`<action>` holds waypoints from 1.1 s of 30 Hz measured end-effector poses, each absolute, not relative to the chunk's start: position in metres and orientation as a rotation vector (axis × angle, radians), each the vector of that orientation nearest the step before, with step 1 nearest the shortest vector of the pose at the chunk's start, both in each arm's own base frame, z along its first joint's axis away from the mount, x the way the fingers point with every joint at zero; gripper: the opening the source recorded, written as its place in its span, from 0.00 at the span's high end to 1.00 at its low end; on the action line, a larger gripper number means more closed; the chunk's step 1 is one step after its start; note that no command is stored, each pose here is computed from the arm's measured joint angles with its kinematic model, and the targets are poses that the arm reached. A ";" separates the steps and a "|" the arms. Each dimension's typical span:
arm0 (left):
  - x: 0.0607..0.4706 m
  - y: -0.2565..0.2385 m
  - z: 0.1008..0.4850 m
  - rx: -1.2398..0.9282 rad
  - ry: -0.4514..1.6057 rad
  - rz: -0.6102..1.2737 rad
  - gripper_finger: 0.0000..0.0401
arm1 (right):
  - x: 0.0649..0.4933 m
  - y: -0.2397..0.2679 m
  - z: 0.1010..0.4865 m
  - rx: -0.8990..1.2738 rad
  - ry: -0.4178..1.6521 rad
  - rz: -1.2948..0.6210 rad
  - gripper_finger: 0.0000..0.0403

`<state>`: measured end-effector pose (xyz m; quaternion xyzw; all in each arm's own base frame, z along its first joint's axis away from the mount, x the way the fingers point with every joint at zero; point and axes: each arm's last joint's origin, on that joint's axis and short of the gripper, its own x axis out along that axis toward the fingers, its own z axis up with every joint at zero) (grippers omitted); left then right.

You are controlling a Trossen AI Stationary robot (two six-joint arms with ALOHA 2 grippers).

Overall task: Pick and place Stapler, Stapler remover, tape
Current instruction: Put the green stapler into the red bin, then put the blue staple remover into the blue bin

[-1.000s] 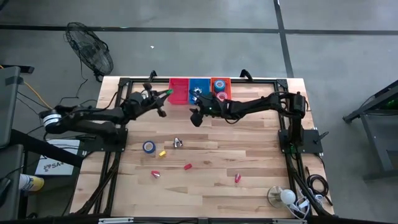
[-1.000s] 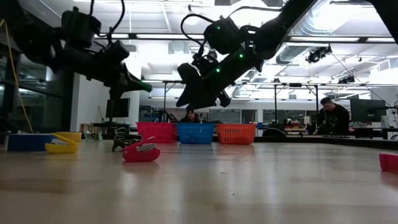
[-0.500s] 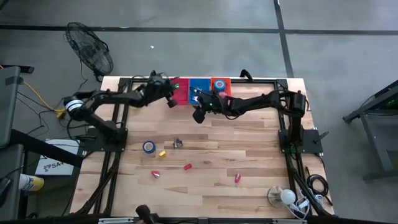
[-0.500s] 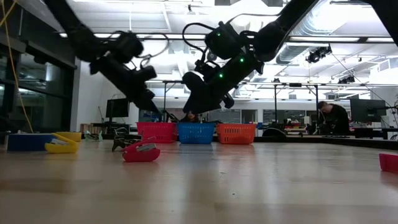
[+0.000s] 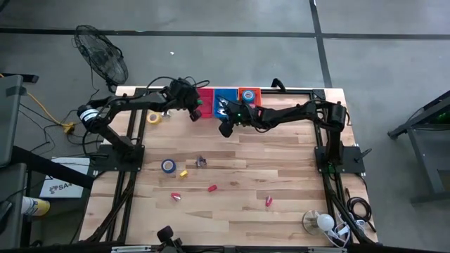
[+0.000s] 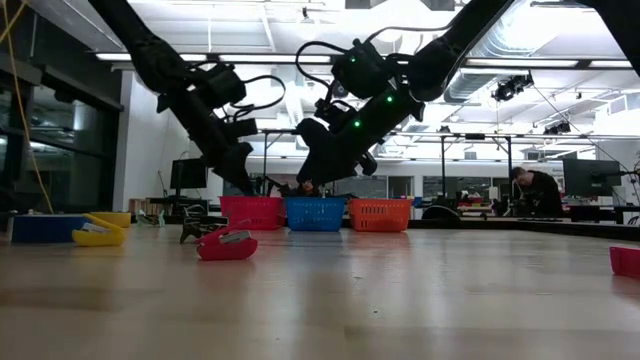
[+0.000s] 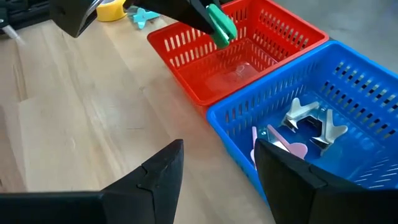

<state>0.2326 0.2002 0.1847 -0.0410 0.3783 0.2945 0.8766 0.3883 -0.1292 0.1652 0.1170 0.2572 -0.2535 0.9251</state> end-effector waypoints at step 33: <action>0.212 0.194 0.196 -0.104 0.901 0.955 0.59 | 0.386 -0.127 0.161 0.254 0.582 -0.488 0.53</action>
